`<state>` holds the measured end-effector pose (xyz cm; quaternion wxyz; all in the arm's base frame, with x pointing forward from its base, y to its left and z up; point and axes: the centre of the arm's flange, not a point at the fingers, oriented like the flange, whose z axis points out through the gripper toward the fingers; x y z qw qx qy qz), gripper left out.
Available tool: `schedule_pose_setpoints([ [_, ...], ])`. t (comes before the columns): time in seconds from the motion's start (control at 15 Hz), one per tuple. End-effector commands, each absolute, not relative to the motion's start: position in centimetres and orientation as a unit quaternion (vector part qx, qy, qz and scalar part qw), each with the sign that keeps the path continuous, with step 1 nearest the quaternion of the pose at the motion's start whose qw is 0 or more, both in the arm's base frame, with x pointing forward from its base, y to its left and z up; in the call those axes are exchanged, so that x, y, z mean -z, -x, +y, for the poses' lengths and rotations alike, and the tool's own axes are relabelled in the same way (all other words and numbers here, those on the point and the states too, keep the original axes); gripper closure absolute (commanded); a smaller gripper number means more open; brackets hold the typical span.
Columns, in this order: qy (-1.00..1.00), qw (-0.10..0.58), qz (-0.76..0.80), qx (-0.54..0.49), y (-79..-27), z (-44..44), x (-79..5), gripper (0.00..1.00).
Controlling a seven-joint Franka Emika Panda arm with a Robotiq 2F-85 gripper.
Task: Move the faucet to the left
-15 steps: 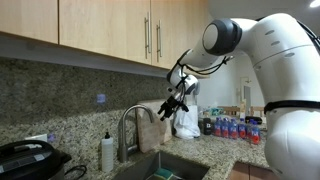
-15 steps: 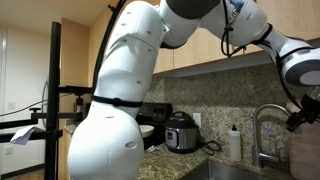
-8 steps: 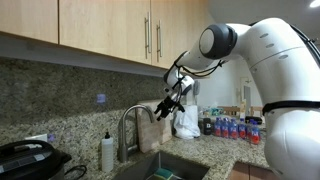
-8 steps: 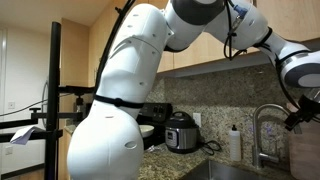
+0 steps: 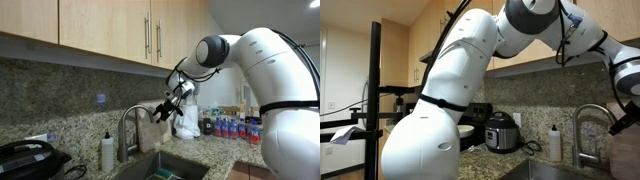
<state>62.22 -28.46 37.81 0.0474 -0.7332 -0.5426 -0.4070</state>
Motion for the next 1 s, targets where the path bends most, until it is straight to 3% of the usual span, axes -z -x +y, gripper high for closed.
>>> schedule_pose_setpoints([
  [0.0, 0.676, 0.073, -0.592, 0.432, -62.4, -29.0, -36.7, 0.00],
  [0.93, 0.636, 0.104, -0.628, 0.436, -61.1, -26.9, -35.4, 0.00],
])
